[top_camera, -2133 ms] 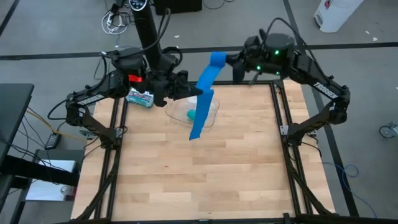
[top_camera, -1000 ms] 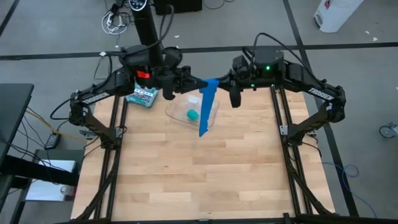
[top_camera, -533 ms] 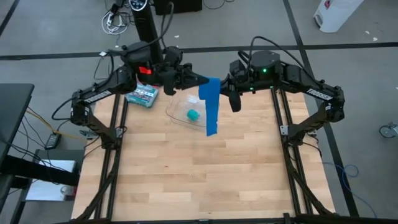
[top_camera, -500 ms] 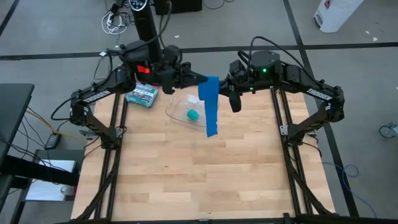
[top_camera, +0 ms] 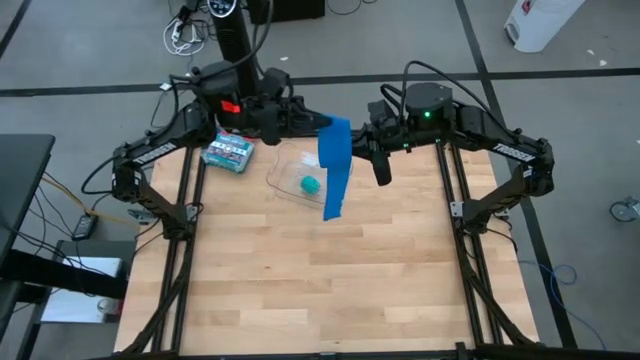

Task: Roll bandage
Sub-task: Roll the blue bandage

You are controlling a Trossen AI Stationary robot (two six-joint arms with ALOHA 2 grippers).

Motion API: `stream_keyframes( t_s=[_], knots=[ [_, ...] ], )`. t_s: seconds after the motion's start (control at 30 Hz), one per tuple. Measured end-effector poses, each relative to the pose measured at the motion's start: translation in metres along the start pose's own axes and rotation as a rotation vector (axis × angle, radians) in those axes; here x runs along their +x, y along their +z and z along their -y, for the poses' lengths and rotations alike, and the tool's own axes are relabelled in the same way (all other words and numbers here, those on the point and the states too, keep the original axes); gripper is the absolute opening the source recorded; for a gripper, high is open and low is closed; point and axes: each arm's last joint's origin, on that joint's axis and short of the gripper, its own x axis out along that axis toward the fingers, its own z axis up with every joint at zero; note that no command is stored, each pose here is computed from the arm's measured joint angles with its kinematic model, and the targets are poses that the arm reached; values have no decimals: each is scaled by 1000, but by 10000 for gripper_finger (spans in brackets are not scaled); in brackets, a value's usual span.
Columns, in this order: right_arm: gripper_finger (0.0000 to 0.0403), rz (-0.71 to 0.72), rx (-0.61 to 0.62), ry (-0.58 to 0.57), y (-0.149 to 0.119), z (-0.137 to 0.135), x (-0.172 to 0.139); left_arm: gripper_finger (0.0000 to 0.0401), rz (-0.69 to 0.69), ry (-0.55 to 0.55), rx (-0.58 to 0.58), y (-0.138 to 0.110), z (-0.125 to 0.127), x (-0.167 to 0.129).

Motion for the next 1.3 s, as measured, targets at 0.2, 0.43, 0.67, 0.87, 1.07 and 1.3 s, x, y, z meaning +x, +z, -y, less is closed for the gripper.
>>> stream_keyframes(
  t_s=[0.2,0.43,0.67,0.87,1.07,1.3],
  knots=[
    [0,-12,7,63,-1,-6,1,172,-70,95,-32,-4,-12,-3],
    [0,-22,62,142,-1,-11,-3,190,-124,80,-4,1,-21,-9],
    [0,15,101,196,5,-16,-14,182,-201,11,-6,2,-23,-12],
    [0,18,122,224,6,-18,-21,184,-243,-7,-18,0,-24,-12],
    [0,25,171,226,8,-18,-24,184,-317,-37,-48,1,-29,-18],
    [0,146,212,139,19,-9,-35,184,-374,-94,-78,-10,-19,-11]
  ],
)
